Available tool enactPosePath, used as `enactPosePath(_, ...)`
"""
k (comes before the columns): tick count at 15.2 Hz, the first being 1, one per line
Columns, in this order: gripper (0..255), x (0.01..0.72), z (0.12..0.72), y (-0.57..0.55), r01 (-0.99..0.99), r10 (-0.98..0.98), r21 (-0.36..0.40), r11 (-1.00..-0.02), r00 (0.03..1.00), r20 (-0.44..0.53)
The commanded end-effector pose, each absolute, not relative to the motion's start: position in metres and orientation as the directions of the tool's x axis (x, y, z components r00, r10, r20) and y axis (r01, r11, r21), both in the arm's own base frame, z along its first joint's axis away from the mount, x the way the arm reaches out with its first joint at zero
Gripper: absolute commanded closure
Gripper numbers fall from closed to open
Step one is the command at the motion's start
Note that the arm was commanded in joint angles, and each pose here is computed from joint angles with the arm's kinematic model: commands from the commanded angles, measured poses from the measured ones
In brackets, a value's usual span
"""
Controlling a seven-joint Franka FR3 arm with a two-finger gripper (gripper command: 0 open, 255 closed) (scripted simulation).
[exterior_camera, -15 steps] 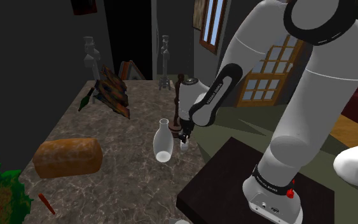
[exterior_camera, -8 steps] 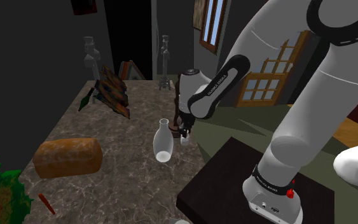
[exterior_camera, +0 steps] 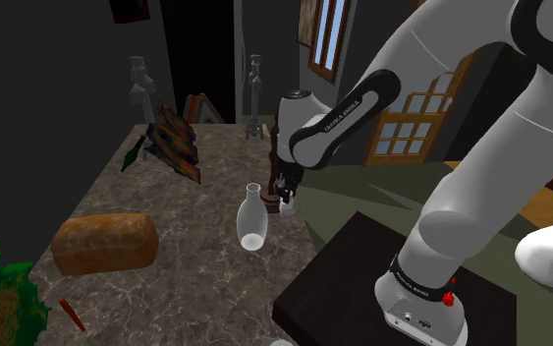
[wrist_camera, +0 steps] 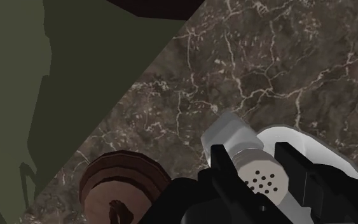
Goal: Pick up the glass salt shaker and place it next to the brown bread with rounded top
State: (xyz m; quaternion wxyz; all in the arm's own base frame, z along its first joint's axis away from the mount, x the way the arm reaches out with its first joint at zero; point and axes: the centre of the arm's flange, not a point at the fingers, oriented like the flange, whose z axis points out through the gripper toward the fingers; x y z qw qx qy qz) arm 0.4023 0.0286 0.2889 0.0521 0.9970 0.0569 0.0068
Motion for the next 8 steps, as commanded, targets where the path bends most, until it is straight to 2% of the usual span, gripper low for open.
enactPosePath(1, 255, 0.401, 0.300, 0.028, 0.113, 0.114, 0.104, -0.988, 0.993, 0.007)
enactPosePath(8, 255, 0.401, 0.336, 0.028, 0.113, 0.114, 0.104, -0.988, 0.993, 0.007)
